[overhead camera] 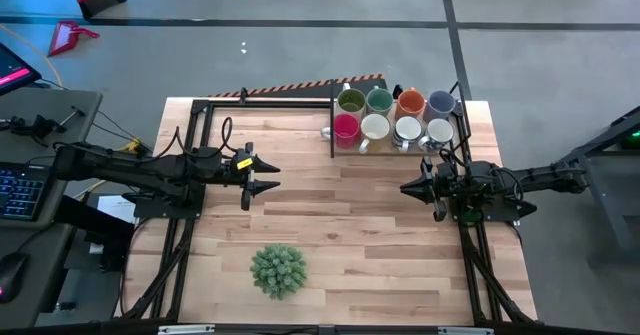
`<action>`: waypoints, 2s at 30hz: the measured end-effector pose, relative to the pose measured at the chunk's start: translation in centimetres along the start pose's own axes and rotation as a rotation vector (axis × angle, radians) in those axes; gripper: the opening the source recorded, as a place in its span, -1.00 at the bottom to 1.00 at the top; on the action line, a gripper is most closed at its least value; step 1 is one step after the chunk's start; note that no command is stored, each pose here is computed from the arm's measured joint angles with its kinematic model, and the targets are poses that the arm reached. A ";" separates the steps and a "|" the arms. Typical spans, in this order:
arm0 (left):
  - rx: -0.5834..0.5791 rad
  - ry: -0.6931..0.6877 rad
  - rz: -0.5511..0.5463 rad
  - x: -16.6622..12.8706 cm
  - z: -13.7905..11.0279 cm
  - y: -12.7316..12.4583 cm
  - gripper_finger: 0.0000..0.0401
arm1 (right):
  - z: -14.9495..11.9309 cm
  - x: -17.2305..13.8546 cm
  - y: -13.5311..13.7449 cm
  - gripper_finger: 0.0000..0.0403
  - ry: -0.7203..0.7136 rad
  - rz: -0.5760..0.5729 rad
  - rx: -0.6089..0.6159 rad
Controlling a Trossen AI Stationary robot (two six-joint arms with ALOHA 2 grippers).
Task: Place coffee mugs
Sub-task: Return to Home Position
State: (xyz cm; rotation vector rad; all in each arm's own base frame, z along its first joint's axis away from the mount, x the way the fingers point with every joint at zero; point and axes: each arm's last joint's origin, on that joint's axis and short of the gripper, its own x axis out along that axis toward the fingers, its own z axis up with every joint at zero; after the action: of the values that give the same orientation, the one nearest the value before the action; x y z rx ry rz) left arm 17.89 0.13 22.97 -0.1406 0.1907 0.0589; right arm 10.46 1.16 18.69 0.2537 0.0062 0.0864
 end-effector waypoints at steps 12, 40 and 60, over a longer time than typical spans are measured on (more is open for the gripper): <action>0.000 0.000 0.000 0.0 0.0 0.0 -0.11 | 0.0 0.0 0.0 -0.89 0.000 0.000 0.000; -0.017 -0.364 -0.054 -7.5 3.3 -0.1 -0.11 | 0.0 0.0 0.0 -0.89 0.000 0.000 0.000; -0.011 -0.219 -0.029 -6.8 -7.4 1.4 -0.11 | 0.0 0.0 0.0 -0.89 0.000 -0.001 -0.032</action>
State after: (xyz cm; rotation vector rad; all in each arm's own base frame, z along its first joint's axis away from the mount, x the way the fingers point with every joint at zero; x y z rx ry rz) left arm 9.72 0.14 16.88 -0.1465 -0.0302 0.0459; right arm 10.46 1.15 18.69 0.2214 0.0045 0.0850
